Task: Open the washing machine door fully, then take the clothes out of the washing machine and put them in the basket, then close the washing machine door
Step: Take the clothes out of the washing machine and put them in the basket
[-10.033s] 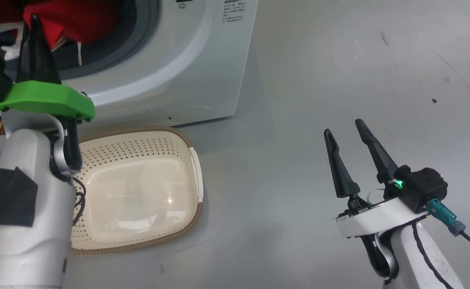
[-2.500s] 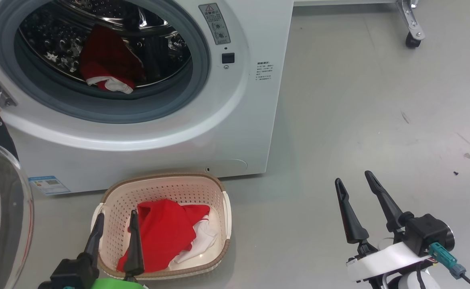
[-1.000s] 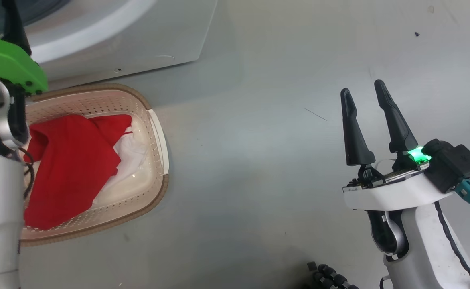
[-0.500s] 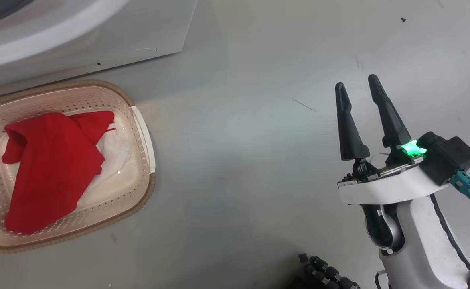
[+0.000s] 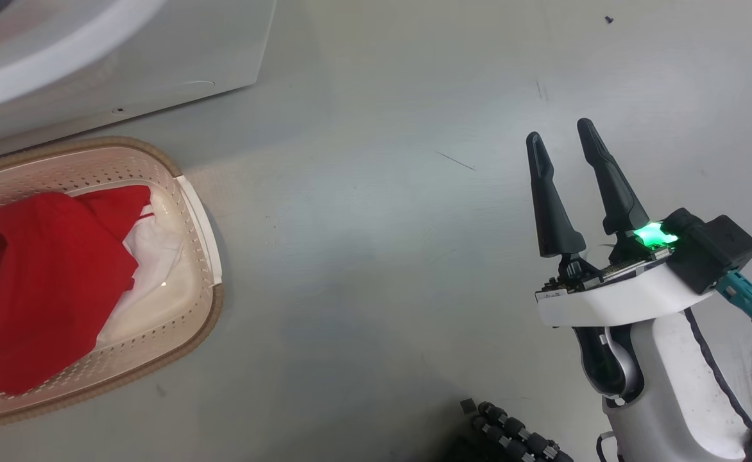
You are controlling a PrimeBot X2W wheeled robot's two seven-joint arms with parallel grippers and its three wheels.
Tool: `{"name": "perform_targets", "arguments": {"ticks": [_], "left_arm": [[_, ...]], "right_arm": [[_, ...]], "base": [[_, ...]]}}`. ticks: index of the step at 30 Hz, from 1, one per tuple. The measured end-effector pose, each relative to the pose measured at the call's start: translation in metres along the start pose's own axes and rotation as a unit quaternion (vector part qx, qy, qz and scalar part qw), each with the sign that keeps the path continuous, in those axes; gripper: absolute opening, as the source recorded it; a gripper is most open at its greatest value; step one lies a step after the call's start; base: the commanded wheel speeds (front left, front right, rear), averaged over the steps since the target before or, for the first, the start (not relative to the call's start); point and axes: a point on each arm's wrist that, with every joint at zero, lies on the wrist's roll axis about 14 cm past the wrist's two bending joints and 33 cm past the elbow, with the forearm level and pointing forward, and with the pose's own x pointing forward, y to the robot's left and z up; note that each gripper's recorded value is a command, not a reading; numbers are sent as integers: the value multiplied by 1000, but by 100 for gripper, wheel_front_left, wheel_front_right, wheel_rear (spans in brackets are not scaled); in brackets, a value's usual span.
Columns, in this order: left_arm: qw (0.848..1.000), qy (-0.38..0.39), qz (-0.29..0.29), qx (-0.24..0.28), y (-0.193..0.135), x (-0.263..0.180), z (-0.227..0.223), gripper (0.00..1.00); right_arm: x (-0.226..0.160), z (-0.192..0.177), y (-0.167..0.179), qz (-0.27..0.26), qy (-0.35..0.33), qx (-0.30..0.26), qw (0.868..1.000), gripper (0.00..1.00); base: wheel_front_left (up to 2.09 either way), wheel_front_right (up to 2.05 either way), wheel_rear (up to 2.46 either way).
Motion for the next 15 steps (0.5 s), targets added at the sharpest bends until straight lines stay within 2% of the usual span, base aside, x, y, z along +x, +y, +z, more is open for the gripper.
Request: {"name": "perform_targets", "arguments": {"ticks": [9,15], "left_arm": [[997,65,19,47,5,5,-16,100],[994,100,24,47,8,6,-27,100]], "right_arm": [[-1,1,-5,-7,0,-2,1000,100],[1,3,-4,-5,-4,-3,1000,100]], "base": [[0,0,0],[0,0,0]]}}
